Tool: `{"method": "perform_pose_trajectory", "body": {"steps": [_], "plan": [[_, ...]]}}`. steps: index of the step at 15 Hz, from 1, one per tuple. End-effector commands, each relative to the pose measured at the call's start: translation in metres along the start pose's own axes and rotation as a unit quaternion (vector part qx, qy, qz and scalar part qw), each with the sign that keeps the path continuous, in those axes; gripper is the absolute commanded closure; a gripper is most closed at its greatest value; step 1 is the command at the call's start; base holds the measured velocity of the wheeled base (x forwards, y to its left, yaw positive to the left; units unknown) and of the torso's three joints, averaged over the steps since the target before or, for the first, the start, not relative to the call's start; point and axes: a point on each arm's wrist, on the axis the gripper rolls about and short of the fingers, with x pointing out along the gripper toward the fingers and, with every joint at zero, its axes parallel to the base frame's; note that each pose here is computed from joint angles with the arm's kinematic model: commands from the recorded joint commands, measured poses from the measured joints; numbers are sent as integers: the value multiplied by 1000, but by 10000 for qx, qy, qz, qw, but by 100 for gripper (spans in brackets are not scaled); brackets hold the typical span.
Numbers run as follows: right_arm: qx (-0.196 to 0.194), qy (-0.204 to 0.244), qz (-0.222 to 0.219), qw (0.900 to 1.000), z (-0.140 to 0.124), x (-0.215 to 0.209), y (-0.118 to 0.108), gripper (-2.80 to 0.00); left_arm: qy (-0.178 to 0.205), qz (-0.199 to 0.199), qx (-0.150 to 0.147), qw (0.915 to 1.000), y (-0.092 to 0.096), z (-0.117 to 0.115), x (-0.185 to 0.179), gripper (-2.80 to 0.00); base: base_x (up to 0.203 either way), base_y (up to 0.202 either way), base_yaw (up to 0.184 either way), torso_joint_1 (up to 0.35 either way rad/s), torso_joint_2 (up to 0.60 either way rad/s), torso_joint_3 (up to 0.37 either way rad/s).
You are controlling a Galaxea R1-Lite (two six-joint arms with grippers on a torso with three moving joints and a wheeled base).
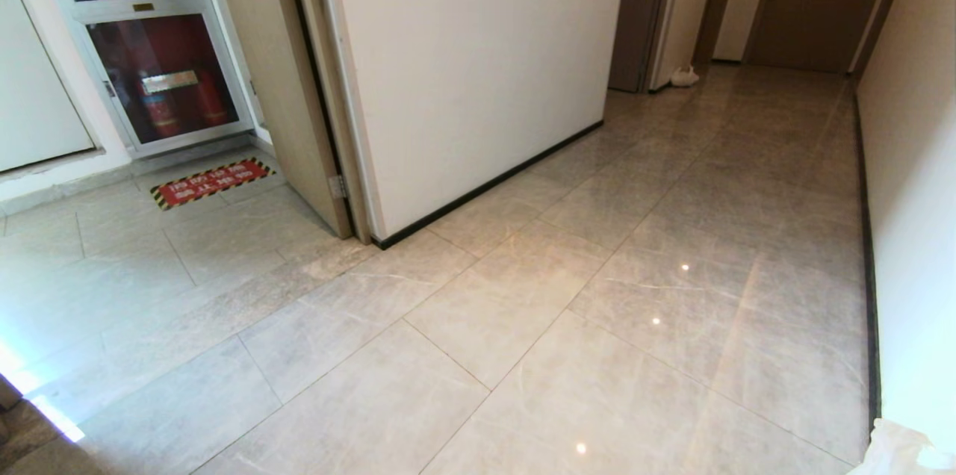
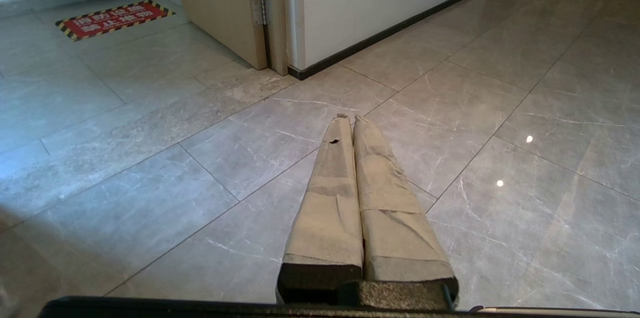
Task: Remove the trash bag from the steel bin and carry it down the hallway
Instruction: Put the trash bag at the door
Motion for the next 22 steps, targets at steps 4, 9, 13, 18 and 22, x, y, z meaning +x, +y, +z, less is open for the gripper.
{"method": "perform_pose_trajectory", "body": {"steps": [4,9,13,18,22], "plan": [[5,4,4,10000,0,0,0,0,8,3,-17,10000,0,0,0,0,0,0,0,0,0,0],[5,4,4,10000,0,0,0,0,6,3,-24,10000,0,0,0,0,0,0,0,1,0,-43],[13,4,4,10000,0,0,0,0,1,3,-25,10000,0,0,0,0,0,0,0,3,2,-188],[5,4,4,10000,0,0,0,0,1,3,-25,10000,0,0,0,0,0,0,0,2,4,-200],[-10,-4,11,10000,0,0,0,0,1,3,-25,10000,0,0,0,0,0,0,0,3,5,-193]]}}
